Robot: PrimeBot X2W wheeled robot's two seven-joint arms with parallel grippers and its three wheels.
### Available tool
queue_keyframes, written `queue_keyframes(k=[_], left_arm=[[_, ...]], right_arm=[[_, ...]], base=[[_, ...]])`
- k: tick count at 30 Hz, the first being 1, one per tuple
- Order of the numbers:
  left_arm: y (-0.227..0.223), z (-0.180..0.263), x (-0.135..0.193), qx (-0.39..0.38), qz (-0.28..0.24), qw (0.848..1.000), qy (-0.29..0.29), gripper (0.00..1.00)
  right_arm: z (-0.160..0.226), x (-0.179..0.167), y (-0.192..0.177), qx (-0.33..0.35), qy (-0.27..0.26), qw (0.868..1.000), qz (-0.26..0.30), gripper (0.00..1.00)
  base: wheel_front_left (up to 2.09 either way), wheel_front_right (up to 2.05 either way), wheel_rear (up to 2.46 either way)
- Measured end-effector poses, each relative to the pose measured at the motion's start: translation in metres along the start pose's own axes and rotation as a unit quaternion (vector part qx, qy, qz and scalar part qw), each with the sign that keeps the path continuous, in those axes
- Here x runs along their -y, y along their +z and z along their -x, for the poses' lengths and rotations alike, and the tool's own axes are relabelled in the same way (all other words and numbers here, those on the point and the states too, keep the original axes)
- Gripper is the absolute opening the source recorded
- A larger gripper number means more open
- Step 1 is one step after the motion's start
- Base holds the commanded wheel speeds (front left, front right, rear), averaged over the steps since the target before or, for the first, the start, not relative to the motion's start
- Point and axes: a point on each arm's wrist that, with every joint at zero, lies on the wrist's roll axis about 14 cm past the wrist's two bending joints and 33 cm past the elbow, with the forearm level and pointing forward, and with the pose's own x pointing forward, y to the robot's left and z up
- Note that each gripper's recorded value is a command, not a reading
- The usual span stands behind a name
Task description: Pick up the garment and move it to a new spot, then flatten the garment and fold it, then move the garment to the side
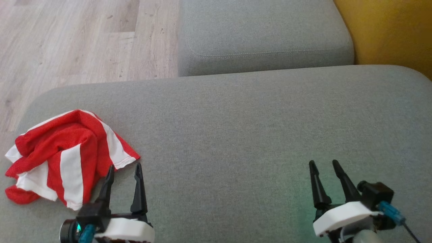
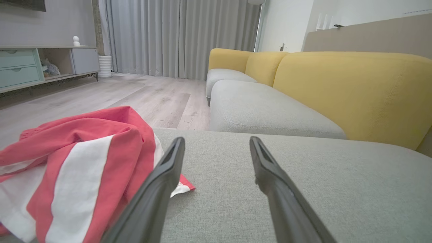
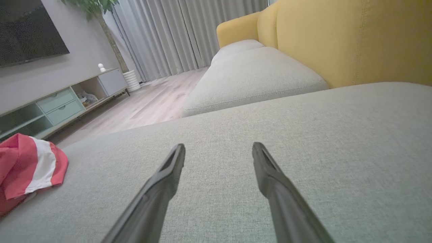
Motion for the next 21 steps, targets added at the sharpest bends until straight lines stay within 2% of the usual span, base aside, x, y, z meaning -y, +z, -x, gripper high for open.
queue_keyframes(k=[10, 21], left_arm=[[0.002, 0.002, 0.006, 0.013, -0.064, 0.998, -0.016, 1.0], [-0.017, 0.007, 0.006, -0.005, -0.119, 0.993, -0.018, 1.0]], right_arm=[[0.003, -0.01, -0.002, 0.0, 0.024, 0.997, 0.069, 1.0], [0.002, -0.017, -0.001, 0.006, 0.042, 0.991, 0.128, 1.0]], base=[[0.0, 0.0, 0.0], [0.0, 0.0, 0.0]])
